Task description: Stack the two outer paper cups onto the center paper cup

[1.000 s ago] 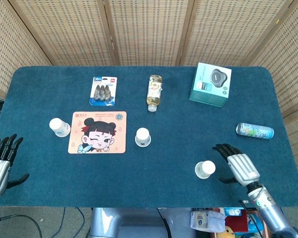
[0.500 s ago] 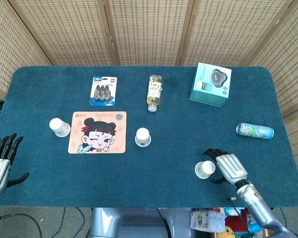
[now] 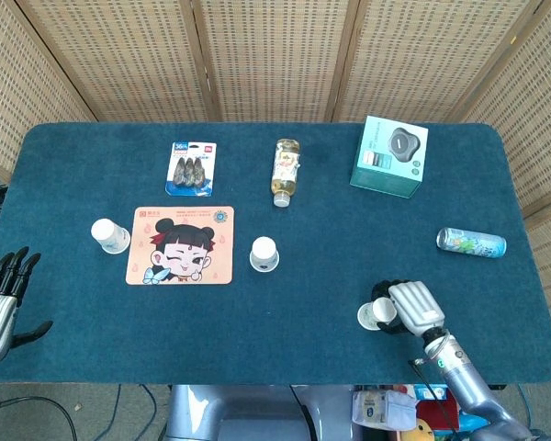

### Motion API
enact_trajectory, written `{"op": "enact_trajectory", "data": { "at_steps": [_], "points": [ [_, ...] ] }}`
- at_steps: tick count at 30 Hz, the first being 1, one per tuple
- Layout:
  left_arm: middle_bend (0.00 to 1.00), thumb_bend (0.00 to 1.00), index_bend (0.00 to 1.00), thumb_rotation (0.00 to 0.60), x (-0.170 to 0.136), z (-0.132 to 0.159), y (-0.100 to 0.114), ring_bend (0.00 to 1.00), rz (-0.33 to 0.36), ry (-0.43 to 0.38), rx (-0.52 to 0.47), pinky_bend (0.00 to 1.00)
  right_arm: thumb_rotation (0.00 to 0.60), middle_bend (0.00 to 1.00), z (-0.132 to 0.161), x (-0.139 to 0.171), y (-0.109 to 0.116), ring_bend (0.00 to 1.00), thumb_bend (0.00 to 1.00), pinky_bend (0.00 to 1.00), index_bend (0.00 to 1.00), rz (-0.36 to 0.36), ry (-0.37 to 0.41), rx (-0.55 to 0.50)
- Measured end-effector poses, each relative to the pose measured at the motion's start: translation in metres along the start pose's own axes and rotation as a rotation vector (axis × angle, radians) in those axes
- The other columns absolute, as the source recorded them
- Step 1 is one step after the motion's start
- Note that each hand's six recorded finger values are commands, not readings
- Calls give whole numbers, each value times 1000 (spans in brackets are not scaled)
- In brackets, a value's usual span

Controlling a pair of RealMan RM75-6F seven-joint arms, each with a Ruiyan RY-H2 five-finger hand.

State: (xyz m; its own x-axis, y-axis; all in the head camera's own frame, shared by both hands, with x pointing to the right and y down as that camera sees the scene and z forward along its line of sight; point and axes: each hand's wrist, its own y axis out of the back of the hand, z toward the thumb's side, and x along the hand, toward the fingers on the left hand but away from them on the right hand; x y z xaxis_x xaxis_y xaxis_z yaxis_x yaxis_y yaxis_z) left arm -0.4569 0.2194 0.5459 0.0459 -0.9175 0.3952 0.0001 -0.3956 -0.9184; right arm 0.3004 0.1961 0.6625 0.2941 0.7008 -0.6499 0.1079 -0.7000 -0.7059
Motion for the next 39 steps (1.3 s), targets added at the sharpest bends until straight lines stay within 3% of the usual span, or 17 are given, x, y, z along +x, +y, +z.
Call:
{"op": "enact_trajectory", "data": {
  "at_steps": [10, 18, 26, 31, 39],
  "points": [
    [0, 36, 0, 600, 1, -1, 0, 0, -6, 3, -4, 0, 600, 541, 17, -1, 12, 485, 472, 527, 526, -27, 44, 1],
    [0, 36, 0, 600, 5, -3, -5, 0, -27, 11, -6, 0, 600, 540, 74, -26, 70, 485, 480, 527, 526, -148, 172, 26],
    [0, 37, 0, 600, 11, -7, -5, 0, -32, 18, -26, 0, 600, 539, 138, -64, 115, 484, 487, 527, 526, -205, 253, 84],
    [0, 37, 0, 600, 14, -12, -5, 0, -41, 32, -31, 0, 600, 538, 175, -86, 119, 484, 494, 527, 527, -198, 272, 97],
    [0, 37, 0, 600, 16, -16, -5, 0, -49, 45, -40, 0, 600, 534, 220, -121, 101, 484, 498, 527, 527, -149, 252, 111]
  ]
}}
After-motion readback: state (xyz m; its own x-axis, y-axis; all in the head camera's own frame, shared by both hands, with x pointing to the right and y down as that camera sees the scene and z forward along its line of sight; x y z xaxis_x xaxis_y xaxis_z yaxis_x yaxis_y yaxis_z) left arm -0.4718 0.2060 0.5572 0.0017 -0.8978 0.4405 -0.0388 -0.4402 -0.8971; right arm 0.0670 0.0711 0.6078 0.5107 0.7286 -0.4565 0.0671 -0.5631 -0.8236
